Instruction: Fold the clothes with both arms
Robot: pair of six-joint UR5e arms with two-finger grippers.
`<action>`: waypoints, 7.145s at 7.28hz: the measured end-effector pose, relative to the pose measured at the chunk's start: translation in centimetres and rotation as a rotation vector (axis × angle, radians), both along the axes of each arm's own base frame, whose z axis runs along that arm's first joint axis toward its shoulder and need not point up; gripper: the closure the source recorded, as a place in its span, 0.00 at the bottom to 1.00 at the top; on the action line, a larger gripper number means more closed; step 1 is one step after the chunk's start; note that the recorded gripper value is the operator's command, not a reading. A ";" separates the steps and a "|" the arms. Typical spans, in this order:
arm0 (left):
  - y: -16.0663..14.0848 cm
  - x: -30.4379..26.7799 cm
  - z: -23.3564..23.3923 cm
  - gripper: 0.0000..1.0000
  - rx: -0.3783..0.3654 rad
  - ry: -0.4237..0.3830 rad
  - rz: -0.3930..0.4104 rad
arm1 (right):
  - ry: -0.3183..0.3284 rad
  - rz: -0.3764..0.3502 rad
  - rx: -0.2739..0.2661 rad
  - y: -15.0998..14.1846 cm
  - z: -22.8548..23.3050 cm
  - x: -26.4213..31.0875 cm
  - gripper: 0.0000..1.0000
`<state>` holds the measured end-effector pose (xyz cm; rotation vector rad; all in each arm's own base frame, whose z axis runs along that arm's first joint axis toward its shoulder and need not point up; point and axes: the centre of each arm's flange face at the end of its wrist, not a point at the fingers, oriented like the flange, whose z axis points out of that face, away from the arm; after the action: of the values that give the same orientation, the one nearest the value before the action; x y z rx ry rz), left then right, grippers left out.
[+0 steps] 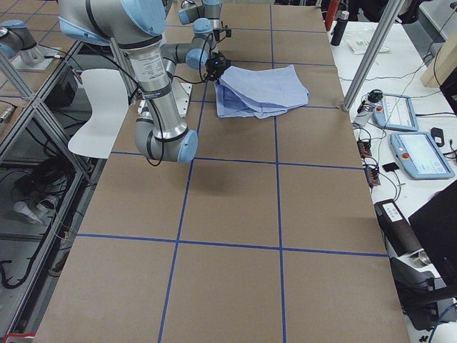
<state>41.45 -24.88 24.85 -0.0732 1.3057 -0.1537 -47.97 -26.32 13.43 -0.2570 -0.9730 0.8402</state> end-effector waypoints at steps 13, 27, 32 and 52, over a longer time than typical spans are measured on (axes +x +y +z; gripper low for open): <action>-20.1 -4.6 -4.9 1.00 0.108 -0.329 -0.113 | 0.087 0.123 0.172 -12.9 -4.4 -3.1 1.00; -39.9 -6.5 11.1 0.00 0.407 -0.459 -0.059 | 0.258 -0.159 0.415 -38.1 -5.0 -12.2 0.00; -30.8 -18.9 10.7 0.00 0.602 -0.509 0.097 | 0.385 -0.538 0.436 -35.1 3.6 8.4 0.00; -16.1 -46.5 36.6 0.00 0.310 -0.594 0.128 | 0.295 -0.810 0.590 -12.8 46.4 50.7 0.00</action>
<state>-5.09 -41.00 61.43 0.1449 0.7165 0.1321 2.69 -39.08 59.87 0.0000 -0.7034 -0.1611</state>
